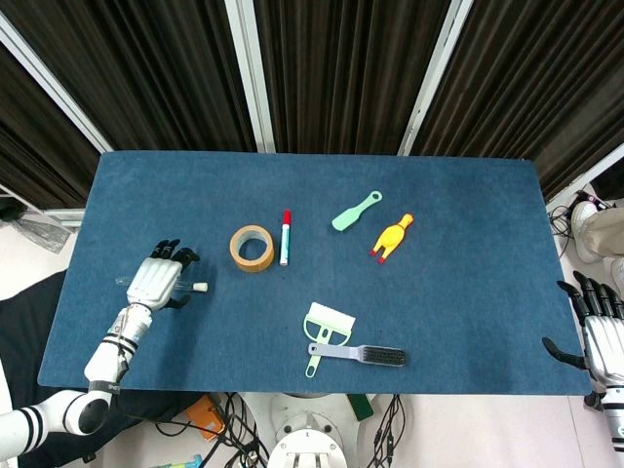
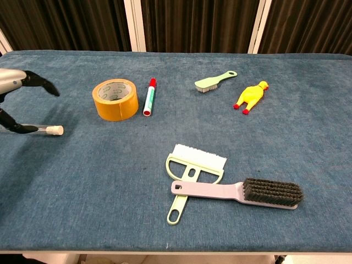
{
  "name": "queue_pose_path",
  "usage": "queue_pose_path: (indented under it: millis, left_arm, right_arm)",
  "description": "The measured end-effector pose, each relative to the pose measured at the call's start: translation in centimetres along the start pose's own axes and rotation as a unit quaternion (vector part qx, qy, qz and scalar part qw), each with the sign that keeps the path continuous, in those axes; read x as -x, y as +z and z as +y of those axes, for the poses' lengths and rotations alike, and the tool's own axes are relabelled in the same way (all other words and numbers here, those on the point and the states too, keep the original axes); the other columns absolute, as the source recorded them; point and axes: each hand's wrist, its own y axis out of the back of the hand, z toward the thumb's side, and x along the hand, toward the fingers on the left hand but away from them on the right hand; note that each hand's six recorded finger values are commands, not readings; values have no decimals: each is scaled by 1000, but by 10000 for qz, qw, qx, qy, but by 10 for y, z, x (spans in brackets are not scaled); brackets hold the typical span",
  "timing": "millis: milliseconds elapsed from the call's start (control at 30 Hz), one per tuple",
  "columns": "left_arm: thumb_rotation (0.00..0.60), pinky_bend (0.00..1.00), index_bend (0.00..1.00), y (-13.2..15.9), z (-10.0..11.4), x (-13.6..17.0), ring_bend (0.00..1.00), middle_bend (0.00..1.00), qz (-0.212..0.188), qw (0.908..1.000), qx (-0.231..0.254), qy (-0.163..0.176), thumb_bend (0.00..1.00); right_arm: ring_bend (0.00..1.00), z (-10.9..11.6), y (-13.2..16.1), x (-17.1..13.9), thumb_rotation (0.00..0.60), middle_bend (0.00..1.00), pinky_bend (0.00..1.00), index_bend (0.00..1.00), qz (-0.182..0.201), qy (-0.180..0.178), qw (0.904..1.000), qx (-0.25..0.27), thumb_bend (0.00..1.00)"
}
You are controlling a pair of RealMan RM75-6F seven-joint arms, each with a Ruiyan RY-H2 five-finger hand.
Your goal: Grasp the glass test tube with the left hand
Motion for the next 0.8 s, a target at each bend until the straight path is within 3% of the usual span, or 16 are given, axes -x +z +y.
queue_pose_path:
  millis: [300, 800]
  left_arm:
    - [600, 36, 341, -34, -11, 4, 0, 323, 342, 9993, 174, -41, 216]
    - [600, 36, 440, -64, -31, 2, 66, 431, 522, 9971, 556, -57, 245]
  right_arm:
    - [0, 0, 0, 0, 600, 64, 0, 176, -20, -10, 10000, -17, 334]
    - [0, 2, -1, 2, 600, 64, 0, 213, -24, -56, 10000, -6, 334]
